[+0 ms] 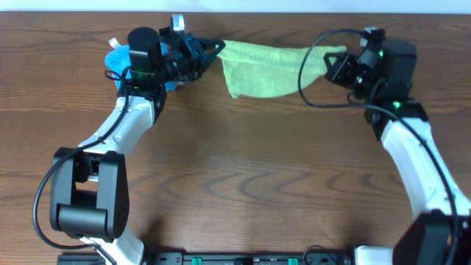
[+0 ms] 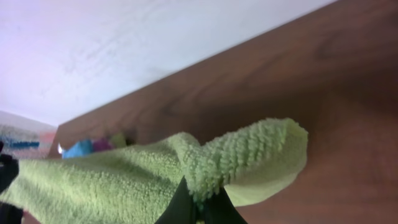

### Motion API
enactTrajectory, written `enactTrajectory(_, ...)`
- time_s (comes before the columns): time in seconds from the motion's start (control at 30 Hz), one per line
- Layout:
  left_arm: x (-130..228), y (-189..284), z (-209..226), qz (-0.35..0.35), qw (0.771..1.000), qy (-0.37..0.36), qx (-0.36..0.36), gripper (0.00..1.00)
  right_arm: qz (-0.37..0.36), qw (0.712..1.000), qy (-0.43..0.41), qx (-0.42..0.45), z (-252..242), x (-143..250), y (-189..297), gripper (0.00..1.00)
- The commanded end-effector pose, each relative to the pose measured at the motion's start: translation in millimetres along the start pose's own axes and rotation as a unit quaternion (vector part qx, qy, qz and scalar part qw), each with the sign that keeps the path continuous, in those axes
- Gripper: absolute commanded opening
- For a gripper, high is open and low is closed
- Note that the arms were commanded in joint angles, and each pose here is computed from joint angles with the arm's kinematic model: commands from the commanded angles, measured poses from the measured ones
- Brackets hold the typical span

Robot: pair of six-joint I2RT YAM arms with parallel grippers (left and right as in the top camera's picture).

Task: Fold the cloth

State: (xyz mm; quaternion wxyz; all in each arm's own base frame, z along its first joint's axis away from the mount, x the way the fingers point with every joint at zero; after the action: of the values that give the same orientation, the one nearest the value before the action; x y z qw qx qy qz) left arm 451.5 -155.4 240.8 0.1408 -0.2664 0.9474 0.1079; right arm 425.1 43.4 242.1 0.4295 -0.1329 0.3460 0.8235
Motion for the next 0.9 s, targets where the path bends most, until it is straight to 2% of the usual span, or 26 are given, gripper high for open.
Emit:
enactTrajectory(0.0,-25,6,4,-0.045,0.998,-0.037,-0.015,0.06,-0.023,1.000,0.002,0.003,11,-21,-8,0.01)
enactTrajectory(0.17,-26,4,14,-0.019,0.999,-0.030,-0.007,0.06,-0.022,1.000,0.014,0.006,17,-29,-9,0.01)
enactTrajectory(0.37,-24,11,22,0.013,1.000,-0.021,0.007,0.06,0.015,0.999,0.019,0.035,6,-13,-9,0.01)
enactTrajectory(0.7,8,15,5,0.135,0.986,-0.043,0.083,0.06,0.083,0.992,0.037,0.088,-7,14,11,0.01)
enactTrajectory(0.87,24,9,-2,0.173,0.977,-0.062,0.105,0.06,0.089,0.989,0.045,0.106,-9,18,21,0.01)
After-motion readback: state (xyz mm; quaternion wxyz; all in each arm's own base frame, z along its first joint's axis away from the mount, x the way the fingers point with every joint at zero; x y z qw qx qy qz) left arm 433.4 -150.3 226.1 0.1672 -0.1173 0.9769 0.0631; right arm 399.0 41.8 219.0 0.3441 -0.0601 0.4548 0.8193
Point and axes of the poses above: each gripper's point midway between its finger pads, its own y axis back along the fingers, its own z axis along the line the jaws close on, x = y × z, the point moved 5 cm from there along y, back along the fingers, and after that the axes turned 11 degrees about -y, right-handed, at the moved point
